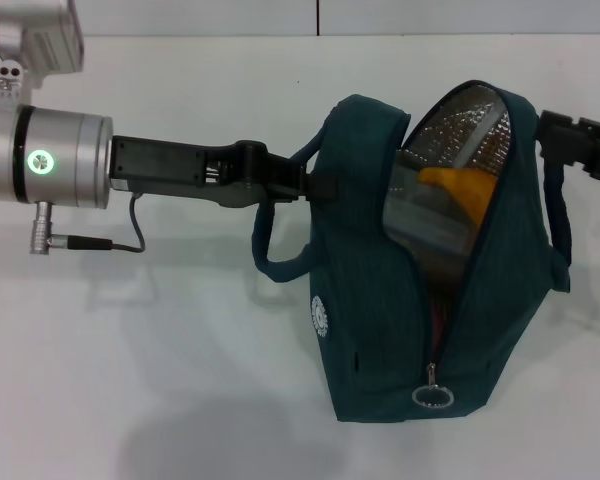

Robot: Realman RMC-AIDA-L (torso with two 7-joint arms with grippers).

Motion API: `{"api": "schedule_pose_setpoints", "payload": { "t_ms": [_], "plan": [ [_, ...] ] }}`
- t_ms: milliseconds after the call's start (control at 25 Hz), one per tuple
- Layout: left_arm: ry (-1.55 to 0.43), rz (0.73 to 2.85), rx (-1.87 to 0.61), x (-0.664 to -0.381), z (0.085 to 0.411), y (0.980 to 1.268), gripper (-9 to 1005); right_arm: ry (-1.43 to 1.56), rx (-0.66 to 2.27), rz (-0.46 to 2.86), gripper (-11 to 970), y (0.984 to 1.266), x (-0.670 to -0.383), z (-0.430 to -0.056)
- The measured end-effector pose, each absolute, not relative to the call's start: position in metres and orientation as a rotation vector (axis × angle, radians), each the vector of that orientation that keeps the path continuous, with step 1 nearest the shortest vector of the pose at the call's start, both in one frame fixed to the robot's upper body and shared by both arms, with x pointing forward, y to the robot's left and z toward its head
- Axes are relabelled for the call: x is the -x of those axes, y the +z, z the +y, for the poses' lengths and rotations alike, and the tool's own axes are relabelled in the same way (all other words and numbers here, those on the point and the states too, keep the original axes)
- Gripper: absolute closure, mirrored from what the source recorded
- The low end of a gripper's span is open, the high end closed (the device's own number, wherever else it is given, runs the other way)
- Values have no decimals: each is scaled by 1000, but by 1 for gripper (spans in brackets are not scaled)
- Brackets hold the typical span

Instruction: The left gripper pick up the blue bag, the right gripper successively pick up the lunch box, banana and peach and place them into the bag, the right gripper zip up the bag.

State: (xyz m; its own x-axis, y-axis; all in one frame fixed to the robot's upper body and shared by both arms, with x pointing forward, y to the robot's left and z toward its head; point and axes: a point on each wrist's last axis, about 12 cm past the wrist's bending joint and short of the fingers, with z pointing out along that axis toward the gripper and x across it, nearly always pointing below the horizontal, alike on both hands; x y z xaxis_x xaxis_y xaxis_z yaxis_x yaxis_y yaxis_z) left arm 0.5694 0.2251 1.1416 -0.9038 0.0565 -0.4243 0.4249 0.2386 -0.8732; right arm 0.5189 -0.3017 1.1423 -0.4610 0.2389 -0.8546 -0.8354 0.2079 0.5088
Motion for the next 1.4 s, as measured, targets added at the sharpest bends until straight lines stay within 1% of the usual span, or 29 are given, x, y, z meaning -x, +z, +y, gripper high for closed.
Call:
{"api": "schedule_pose_setpoints", "payload": {
  "t_ms": [80, 320, 440, 480, 600, 840, 1000, 1200, 1400],
  "plan": [
    [-1704, 2217, -445, -570, 225, 1141, 961, 1433, 590, 1518, 681, 1142, -515, -305],
    [-1688, 2228, -418, -571, 225, 1137, 960, 1429, 687, 1446, 405, 1138, -497, -308],
    [-1683, 2230, -404, -571, 225, 1134, 960, 1417, 747, 1406, 267, 1129, -482, -308],
    [-1682, 2229, -402, -571, 225, 1134, 960, 1405, 768, 1399, 221, 1122, -476, -307],
    [-1676, 2226, -395, -572, 224, 1133, 960, 1390, 788, 1399, 145, 1108, -466, -304],
    [-1666, 2222, -395, -572, 222, 1132, 959, 1345, 841, 1292, 145, 1084, -441, -298],
    [-1661, 2222, -391, -573, 222, 1131, 959, 1308, 849, 1303, 145, 1069, -428, -294],
    [-1661, 2221, -392, -573, 222, 1132, 958, 1260, 852, 1419, 145, 1047, -423, -287],
    [-1658, 2221, -394, -574, 221, 1132, 958, 1219, 908, 1450, 145, 1035, -415, -283]
  ]
}}
